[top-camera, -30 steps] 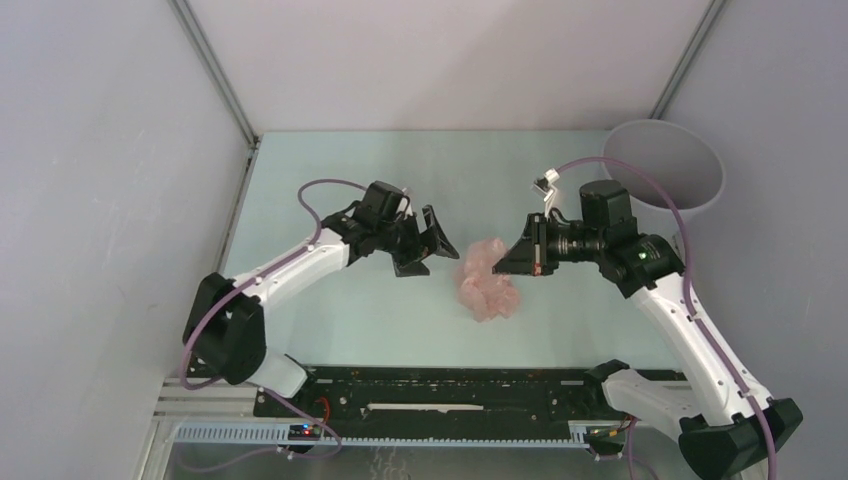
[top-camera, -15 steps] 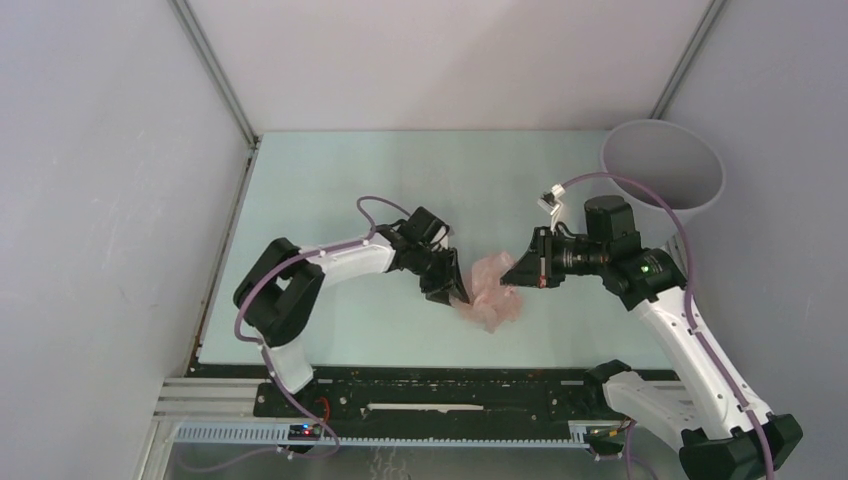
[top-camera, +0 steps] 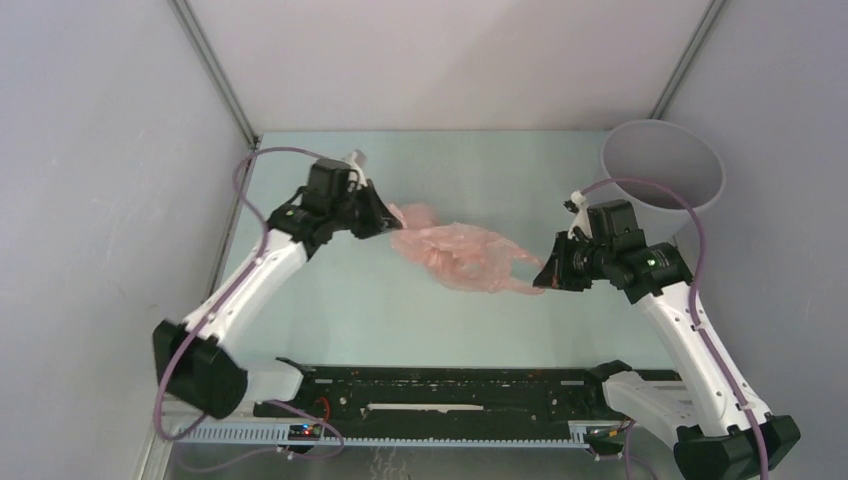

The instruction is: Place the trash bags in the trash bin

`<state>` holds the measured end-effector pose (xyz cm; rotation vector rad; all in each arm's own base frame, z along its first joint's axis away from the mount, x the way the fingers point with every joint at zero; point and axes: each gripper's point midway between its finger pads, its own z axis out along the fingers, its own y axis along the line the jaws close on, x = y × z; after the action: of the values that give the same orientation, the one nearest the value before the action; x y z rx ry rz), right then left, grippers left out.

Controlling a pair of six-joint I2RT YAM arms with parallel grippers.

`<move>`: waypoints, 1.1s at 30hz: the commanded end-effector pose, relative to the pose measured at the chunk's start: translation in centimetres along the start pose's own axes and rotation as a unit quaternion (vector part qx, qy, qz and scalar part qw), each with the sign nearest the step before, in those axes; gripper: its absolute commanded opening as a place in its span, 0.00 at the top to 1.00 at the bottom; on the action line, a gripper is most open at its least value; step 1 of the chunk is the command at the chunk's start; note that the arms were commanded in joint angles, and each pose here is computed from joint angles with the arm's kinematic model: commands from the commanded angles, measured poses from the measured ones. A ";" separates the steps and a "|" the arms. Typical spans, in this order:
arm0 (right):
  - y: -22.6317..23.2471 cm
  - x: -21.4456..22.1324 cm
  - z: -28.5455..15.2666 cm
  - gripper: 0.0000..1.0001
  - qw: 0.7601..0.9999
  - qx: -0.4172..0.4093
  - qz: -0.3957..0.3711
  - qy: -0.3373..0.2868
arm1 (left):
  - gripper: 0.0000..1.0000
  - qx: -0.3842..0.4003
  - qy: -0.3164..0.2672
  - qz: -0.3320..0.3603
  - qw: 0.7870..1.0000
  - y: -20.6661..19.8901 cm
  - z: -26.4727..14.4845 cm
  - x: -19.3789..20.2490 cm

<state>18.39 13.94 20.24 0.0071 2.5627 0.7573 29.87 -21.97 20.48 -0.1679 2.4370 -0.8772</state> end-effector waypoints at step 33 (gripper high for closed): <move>-4.7 -1.1 -0.7 1.00 0.988 0.145 -0.041 -0.017 | 0.17 0.006 -0.002 0.028 1.000 -0.6 -3.4 1.4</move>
<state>19.69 12.33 19.80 -0.0297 2.5652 0.5505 26.86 -22.68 21.37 -0.2753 2.4211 -1.0304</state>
